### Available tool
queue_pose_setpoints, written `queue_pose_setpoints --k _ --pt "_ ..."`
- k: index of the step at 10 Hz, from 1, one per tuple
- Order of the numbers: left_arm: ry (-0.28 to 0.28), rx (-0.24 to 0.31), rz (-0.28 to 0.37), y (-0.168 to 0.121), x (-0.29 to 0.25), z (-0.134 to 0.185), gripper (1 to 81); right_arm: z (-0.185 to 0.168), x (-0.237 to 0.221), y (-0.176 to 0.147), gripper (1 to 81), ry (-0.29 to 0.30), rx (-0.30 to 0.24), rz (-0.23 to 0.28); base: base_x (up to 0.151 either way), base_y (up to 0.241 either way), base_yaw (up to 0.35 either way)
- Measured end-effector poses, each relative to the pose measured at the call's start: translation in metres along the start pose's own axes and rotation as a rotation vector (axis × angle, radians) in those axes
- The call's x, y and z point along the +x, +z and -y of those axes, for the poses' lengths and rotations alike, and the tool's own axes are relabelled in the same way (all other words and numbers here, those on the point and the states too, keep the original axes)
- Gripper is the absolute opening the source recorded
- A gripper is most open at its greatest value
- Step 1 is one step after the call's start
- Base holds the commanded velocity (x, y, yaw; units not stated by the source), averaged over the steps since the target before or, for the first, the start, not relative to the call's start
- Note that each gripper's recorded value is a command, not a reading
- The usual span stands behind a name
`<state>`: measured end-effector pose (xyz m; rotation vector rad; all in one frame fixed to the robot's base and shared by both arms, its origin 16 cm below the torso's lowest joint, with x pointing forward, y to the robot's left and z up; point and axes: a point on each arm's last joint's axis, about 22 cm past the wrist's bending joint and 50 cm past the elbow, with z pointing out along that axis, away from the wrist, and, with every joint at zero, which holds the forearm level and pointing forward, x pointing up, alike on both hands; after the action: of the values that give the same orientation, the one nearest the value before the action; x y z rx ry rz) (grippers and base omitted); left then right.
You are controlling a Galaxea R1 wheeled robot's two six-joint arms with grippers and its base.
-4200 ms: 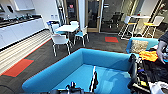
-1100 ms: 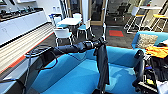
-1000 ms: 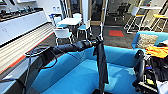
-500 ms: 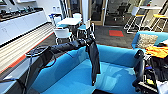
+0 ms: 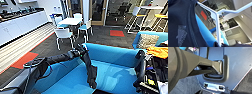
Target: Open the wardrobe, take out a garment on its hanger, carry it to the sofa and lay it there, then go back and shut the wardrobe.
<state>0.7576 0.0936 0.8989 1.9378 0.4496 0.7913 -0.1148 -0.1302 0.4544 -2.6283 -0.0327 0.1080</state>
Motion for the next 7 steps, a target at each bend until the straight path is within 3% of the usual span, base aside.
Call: queue_pose_setpoints --k 2,5,7 --pt "-0.044 0.103 -0.028 -0.038 -0.015 0.078 1.0 0.0 0.008 0.003 81.1 -0.054 0.014 0.028 0.0 0.0 0.0" --pt "-0.025 0.184 -0.133 -0.114 0.029 0.126 1.0 0.001 0.021 0.008 81.1 -0.14 0.035 0.073 0.0 0.0 0.0" --pt "-0.04 0.249 -0.169 -0.139 0.033 0.166 1.0 0.0 0.024 0.008 81.1 -0.155 0.038 0.08 0.0 0.0 0.0"
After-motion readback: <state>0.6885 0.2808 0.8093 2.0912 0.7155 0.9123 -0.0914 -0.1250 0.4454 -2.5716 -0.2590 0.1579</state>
